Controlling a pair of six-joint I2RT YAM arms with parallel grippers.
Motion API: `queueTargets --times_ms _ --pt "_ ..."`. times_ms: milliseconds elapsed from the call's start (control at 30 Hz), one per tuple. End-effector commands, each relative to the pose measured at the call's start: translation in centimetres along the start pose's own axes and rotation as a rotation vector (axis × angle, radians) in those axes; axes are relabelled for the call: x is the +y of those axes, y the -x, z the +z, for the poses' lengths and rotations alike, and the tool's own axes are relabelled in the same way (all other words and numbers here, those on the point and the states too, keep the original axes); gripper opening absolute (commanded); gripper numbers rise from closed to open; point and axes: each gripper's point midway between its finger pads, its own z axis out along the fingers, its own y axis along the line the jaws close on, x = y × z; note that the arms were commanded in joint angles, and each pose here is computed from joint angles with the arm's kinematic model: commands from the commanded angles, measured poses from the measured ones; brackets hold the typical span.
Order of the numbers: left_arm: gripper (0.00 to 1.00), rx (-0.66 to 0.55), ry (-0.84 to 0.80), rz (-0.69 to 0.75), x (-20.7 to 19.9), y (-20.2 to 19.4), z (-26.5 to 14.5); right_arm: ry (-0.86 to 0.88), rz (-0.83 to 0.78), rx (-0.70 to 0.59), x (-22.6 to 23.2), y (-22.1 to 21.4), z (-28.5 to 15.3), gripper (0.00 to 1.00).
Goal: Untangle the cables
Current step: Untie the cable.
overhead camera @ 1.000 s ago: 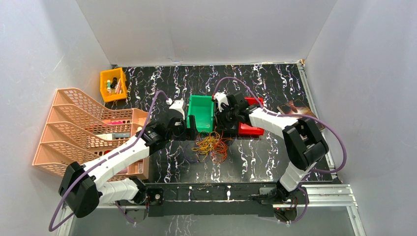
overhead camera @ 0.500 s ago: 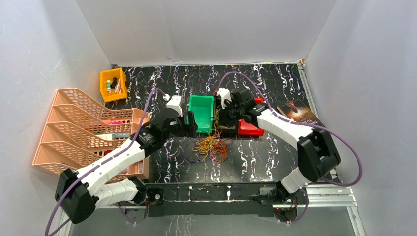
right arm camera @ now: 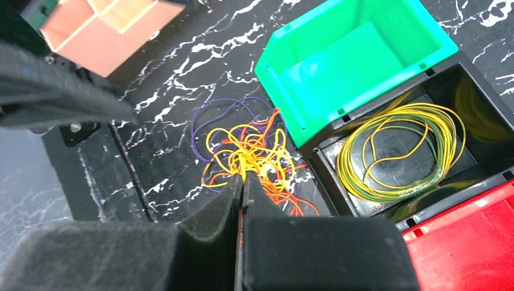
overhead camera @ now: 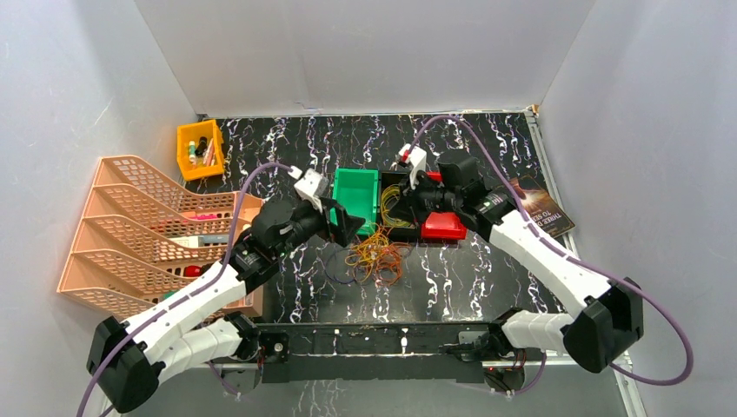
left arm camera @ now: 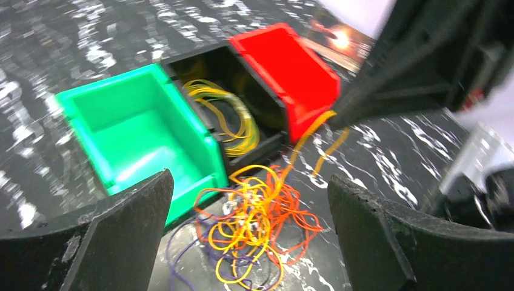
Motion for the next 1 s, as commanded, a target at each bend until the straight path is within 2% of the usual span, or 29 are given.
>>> queueTargets --times_ms 0,167,400,533,767,967 --pt "0.98 -0.16 -0.453 0.224 -7.1 1.8 -1.8 0.076 0.02 -0.038 2.4 0.6 -1.5 0.0" --pt "0.98 -0.13 -0.521 0.254 -7.9 -0.2 -0.9 0.124 0.008 -0.035 3.7 0.2 -2.5 0.0" --pt "0.92 -0.082 -0.607 0.298 -9.4 -2.8 0.7 0.156 -0.038 -0.025 4.6 -0.5 -3.6 0.0" --pt "0.84 -0.079 -0.604 0.331 -9.5 -3.3 2.0 0.174 -0.05 -0.023 5.1 -0.5 -4.0 0.0" --pt "0.69 -0.142 -0.659 0.37 -11.1 -2.0 3.1 0.179 -0.051 -0.023 5.3 -0.5 -4.2 0.0" --pt "0.59 -0.101 -0.685 0.37 -11.9 -3.7 3.9 0.19 -0.054 -0.03 5.6 0.0 -4.4 0.0"
